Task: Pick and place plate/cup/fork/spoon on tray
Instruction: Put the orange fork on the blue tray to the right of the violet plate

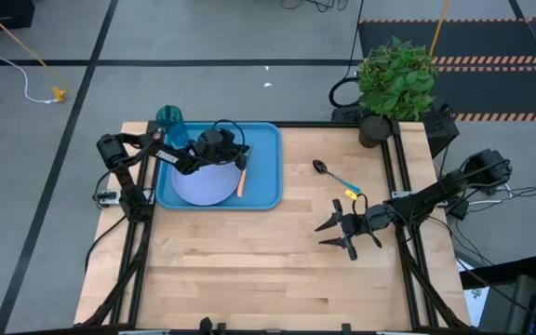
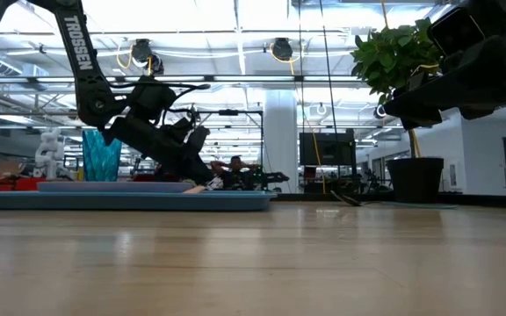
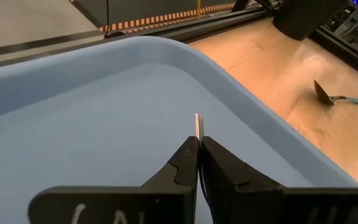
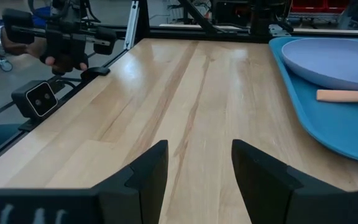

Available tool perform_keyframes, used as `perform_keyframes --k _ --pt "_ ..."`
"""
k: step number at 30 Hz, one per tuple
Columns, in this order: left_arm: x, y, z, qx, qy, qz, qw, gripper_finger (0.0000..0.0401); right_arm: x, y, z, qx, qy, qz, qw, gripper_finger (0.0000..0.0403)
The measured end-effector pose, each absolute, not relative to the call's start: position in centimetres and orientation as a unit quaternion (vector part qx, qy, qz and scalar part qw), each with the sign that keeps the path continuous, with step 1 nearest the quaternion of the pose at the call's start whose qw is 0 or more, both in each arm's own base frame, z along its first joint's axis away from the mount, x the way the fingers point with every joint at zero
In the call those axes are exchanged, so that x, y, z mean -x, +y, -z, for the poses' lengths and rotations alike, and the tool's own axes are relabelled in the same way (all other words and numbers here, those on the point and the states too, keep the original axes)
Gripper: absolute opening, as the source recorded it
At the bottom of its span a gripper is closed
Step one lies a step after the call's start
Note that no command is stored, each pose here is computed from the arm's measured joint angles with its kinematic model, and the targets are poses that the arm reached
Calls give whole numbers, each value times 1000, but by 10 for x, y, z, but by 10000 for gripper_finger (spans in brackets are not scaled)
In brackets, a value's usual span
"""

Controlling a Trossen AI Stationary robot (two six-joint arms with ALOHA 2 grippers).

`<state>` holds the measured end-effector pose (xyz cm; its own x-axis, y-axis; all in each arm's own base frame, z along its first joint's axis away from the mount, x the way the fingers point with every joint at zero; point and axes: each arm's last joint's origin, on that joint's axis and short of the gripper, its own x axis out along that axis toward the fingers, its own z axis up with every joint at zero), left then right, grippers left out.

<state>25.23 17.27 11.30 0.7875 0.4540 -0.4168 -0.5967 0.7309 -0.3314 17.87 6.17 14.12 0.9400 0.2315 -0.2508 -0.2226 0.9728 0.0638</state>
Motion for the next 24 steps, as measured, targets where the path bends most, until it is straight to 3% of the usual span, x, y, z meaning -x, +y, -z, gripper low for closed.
perform_keyframes --k 6,15,24 --pt "-252 173 -113 228 156 -286 918 26 -179 62 -141 -18 130 -115 985 171" --pt "-253 172 -114 230 152 -284 918 90 -179 62 -141 -17 129 -115 985 171" --pt "-263 158 -138 212 170 -267 925 94 -179 62 -141 -22 130 -115 985 171"
